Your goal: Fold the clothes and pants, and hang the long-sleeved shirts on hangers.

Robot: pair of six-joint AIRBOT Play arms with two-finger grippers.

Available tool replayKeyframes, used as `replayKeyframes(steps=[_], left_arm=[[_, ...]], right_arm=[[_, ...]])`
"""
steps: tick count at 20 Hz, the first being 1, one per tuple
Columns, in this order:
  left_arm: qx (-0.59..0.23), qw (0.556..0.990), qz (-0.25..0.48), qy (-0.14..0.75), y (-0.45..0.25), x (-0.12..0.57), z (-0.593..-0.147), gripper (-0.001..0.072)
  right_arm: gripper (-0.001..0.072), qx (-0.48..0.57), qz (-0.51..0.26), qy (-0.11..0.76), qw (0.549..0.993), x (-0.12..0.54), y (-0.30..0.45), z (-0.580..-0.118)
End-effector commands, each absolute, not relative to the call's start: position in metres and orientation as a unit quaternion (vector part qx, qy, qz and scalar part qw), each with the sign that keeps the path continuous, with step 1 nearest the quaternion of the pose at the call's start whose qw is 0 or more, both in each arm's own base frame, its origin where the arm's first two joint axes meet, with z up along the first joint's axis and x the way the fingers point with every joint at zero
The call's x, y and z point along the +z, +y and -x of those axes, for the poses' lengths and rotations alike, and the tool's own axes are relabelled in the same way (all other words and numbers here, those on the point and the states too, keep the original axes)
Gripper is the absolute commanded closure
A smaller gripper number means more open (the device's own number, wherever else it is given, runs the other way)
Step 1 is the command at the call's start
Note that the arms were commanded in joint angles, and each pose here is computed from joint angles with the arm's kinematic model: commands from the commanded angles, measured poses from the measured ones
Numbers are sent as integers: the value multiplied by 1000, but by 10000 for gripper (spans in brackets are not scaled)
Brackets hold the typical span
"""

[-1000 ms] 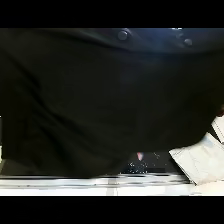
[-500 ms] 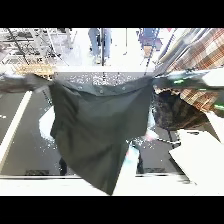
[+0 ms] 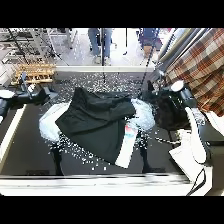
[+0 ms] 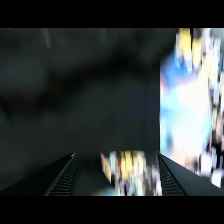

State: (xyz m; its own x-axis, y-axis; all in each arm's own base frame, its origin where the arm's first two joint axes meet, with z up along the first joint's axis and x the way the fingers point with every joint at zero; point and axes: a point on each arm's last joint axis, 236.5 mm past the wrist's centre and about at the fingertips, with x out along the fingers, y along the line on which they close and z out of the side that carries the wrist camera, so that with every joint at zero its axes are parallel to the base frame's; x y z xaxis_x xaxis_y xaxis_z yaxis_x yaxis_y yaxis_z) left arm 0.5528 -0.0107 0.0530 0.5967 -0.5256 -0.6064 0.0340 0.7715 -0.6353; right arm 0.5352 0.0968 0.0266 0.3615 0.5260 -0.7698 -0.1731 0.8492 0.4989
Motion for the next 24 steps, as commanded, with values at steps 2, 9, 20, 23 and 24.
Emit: replayKeyframes(steps=[2, 9, 20, 23, 24], left_arm=[[-132, 763, 247, 582, 12, -3, -477, 238], [-168, 730, 240, 618, -15, -2, -456, 238], [-201, 700, 258, 635, -66, -23, -443, 237], [-186, 692, 272, 642, -73, -48, -435, 237], [-180, 688, 281, 645, -74, -54, -433, 237]], right_arm=[[145, 276, -151, 672, 670, -36, 124, -425], [97, 257, -84, 633, 726, -95, 200, -445], [621, 17, -131, 458, 879, -14, 40, -601], [145, 89, -172, 600, 776, -38, 32, -523], [150, 112, -186, 637, 740, -42, 31, -495]])
